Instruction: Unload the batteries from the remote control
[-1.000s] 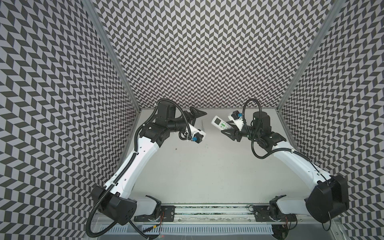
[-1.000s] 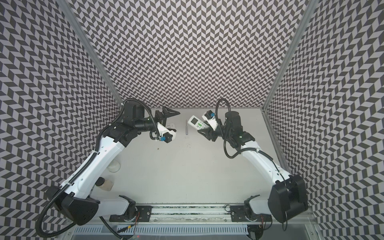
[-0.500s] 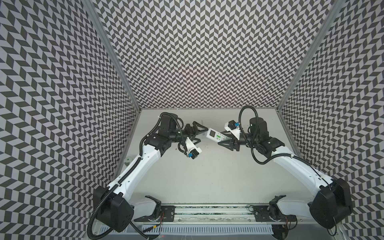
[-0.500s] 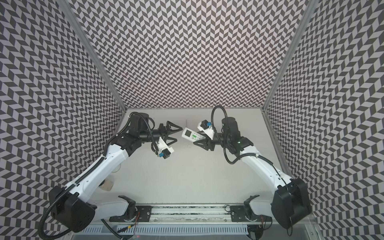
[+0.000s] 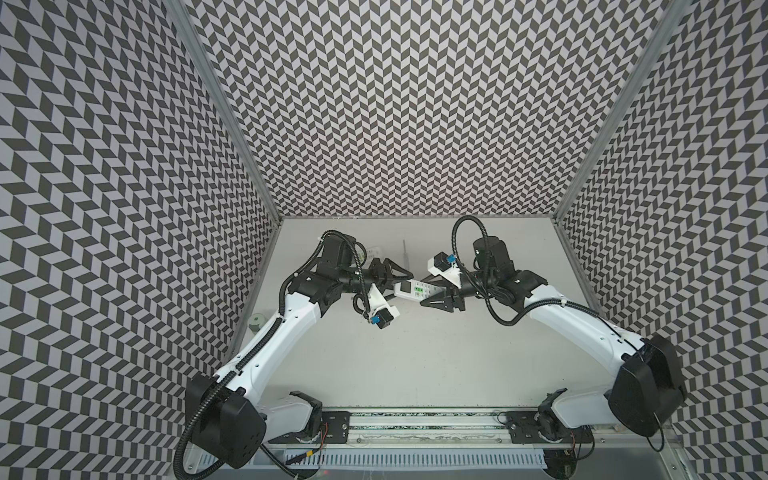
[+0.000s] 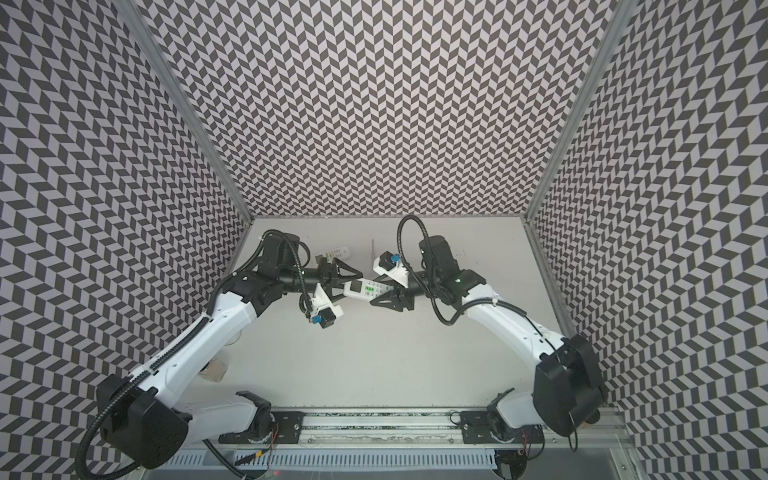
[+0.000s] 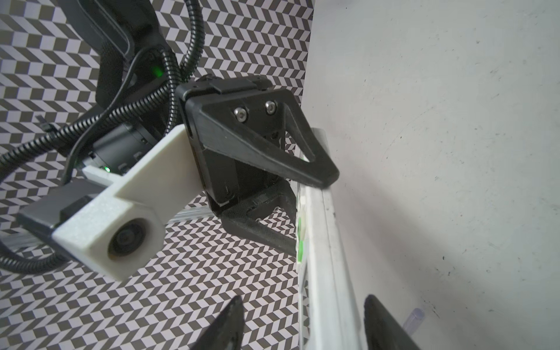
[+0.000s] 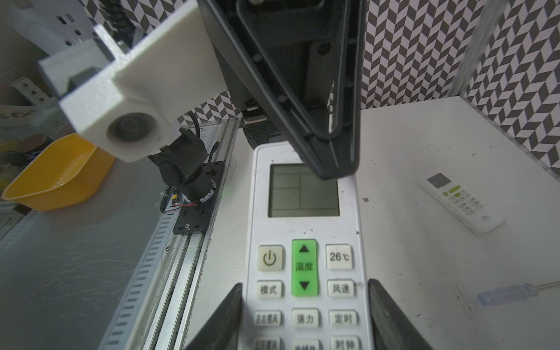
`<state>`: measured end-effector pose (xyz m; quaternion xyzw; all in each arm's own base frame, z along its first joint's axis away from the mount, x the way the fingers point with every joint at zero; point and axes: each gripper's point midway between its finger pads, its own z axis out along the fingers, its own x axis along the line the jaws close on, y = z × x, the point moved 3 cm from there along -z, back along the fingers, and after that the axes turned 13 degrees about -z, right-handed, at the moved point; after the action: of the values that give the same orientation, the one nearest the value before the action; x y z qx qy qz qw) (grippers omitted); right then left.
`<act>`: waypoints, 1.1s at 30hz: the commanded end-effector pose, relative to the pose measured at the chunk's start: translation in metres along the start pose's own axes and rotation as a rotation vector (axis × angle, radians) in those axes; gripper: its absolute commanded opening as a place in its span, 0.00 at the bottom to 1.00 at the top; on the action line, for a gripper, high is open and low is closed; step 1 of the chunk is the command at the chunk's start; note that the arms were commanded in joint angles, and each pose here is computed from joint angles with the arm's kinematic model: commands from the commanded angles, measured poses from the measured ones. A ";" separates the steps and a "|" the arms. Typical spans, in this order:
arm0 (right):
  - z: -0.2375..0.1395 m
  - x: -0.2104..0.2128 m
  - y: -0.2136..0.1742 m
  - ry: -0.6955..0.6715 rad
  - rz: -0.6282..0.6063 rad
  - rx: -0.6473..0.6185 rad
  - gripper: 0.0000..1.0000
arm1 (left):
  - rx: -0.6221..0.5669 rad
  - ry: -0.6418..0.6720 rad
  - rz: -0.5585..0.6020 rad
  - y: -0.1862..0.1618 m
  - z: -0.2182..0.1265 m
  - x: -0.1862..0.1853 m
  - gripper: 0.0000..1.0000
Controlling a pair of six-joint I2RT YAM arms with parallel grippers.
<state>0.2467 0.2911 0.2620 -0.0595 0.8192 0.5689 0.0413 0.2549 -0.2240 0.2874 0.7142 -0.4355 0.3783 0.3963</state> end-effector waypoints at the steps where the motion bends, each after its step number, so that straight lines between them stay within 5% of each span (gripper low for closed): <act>1: 0.000 0.005 0.017 0.033 -0.089 -0.050 0.54 | -0.030 -0.033 0.424 0.006 -0.006 -0.005 0.50; 13: 0.005 -0.001 0.020 0.038 -0.083 -0.059 0.55 | -0.075 -0.026 0.404 0.019 -0.010 -0.012 0.06; 18: 0.005 -0.004 0.018 0.012 -0.089 -0.056 0.70 | -0.079 -0.024 0.307 0.024 -0.015 -0.007 0.00; 21: 0.000 -0.005 0.021 -0.026 -0.117 -0.054 0.78 | -0.043 -0.031 0.127 0.020 -0.018 0.004 0.00; 27: -0.032 -0.013 0.046 -0.254 -0.200 -0.098 0.82 | 0.139 -0.039 -0.430 -0.012 -0.027 0.010 0.00; 33: -0.059 -0.017 0.045 -0.408 -0.156 -0.233 0.81 | 0.222 0.027 -1.089 -0.035 -0.032 -0.004 0.00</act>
<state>0.2438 0.2598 0.3072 -0.0408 0.7588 0.6203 0.1944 0.2772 -0.1877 0.2990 0.8498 -0.1383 0.2659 0.4336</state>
